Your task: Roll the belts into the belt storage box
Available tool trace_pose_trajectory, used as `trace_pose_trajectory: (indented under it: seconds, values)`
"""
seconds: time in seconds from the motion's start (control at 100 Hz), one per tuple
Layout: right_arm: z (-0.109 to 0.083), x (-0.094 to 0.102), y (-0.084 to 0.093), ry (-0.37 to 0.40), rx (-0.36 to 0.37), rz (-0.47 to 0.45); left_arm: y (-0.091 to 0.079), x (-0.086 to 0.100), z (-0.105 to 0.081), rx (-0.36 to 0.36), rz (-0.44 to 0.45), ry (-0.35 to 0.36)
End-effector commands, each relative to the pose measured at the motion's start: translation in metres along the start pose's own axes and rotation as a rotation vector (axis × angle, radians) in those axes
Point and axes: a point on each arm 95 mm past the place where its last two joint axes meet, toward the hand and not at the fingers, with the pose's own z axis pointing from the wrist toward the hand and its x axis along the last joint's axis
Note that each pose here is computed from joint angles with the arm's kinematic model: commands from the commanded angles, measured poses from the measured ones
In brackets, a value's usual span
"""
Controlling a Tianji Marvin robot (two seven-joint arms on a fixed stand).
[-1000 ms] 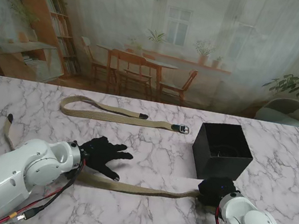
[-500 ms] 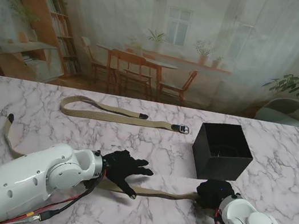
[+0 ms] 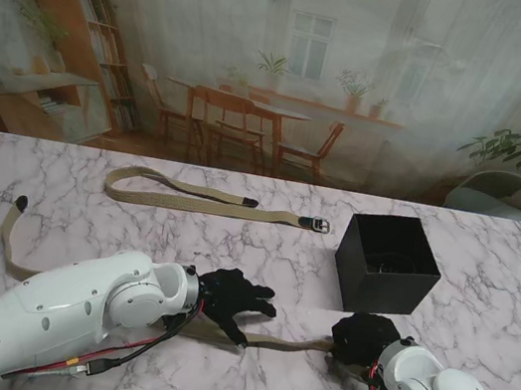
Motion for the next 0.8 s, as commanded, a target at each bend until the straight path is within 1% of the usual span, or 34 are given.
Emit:
trace_pose_trajectory:
  seconds: [0.0, 0.15, 0.34, 0.53, 0.79]
  values:
    - [0.0001, 0.0031, -0.0016, 0.006, 0.004, 0.002, 0.0024, 0.001, 0.0033, -0.022, 0.011, -0.001]
    - [0.0012, 0.0041, -0.002, 0.009, 0.004, 0.005, 0.0034, 0.0019, 0.0055, -0.04, 0.034, 0.002]
    - [0.0008, 0.0042, -0.0024, 0.007, 0.002, 0.006, 0.0034, 0.0035, 0.0062, -0.019, 0.055, 0.005]
    - [-0.0001, 0.004, -0.0028, 0.003, 0.0, 0.006, 0.0045, 0.0034, 0.0044, -0.004, 0.03, -0.001]
    - [0.0012, 0.0051, -0.003, 0.006, 0.009, 0.007, 0.0074, 0.0041, 0.0051, -0.018, -0.006, -0.004]
